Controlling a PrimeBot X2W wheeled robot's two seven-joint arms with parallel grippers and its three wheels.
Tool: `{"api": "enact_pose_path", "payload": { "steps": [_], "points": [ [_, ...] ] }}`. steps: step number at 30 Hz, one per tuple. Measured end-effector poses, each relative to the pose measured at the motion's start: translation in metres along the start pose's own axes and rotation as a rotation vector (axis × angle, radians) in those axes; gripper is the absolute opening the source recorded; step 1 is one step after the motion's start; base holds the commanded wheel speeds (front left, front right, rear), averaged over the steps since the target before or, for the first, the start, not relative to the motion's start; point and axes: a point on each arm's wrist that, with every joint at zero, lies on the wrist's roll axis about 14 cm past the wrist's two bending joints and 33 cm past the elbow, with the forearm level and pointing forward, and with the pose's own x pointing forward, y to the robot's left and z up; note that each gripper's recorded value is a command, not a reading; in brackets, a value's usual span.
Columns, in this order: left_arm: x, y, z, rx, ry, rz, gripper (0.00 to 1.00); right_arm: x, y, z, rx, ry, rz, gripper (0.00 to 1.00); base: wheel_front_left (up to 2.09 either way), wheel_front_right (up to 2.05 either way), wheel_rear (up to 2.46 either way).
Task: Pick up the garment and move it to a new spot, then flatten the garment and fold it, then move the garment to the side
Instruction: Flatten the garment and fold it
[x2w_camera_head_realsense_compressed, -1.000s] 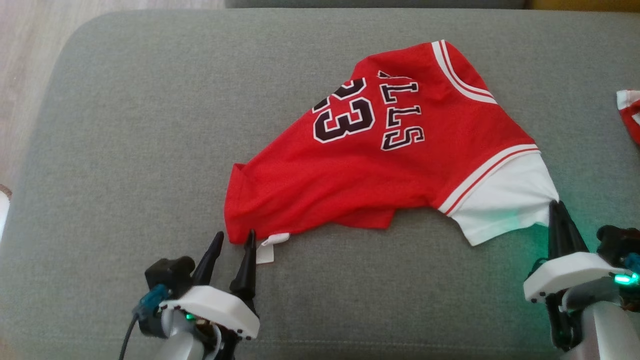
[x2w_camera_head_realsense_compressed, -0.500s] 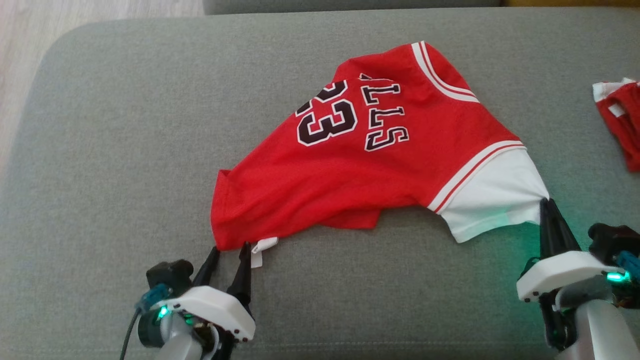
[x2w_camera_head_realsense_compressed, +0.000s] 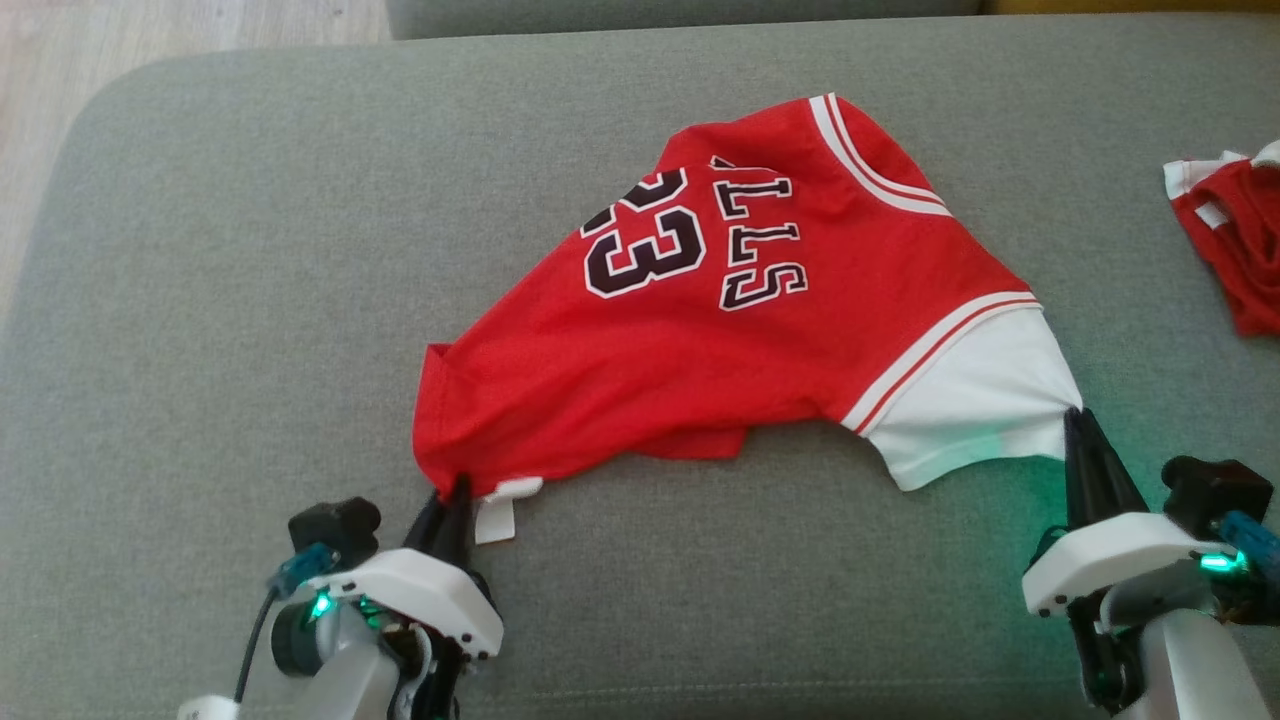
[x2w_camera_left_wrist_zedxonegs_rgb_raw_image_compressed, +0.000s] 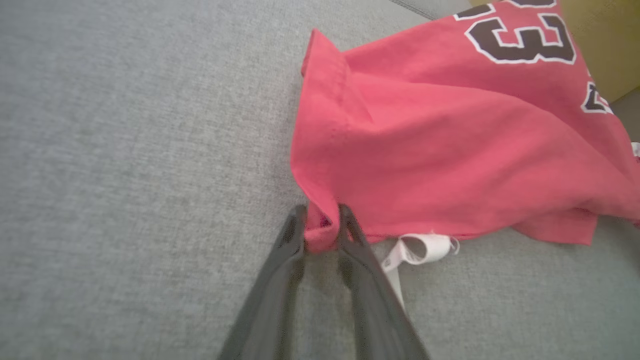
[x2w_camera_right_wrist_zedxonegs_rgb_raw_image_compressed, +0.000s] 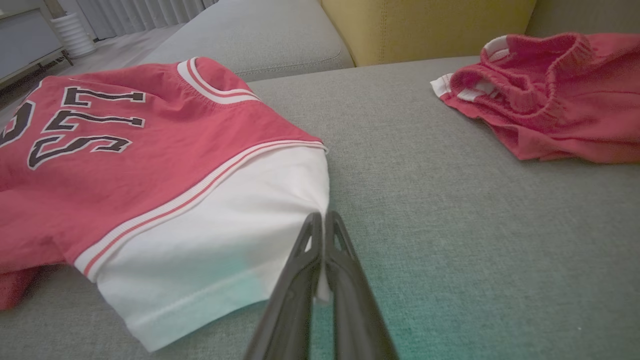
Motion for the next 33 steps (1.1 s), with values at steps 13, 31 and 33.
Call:
{"api": "enact_pose_path", "payload": {
  "steps": [13,31,33],
  "points": [
    [0.002,-0.016,0.05,-0.001,-0.155,-0.068,0.0,-0.002,0.007,0.031,0.022,-0.131,0.02,0.0,0.0,0.0,0.0],
    [-0.089,-0.067,0.214,0.115,-0.695,-0.246,0.0,-0.083,0.045,0.22,0.109,-0.822,0.179,0.0,0.0,0.0,0.0],
    [-0.103,-0.076,0.231,0.15,-0.745,-0.277,0.0,-0.101,0.045,0.239,0.108,-0.9,0.187,0.0,0.0,0.0,0.0]
  ]
}}
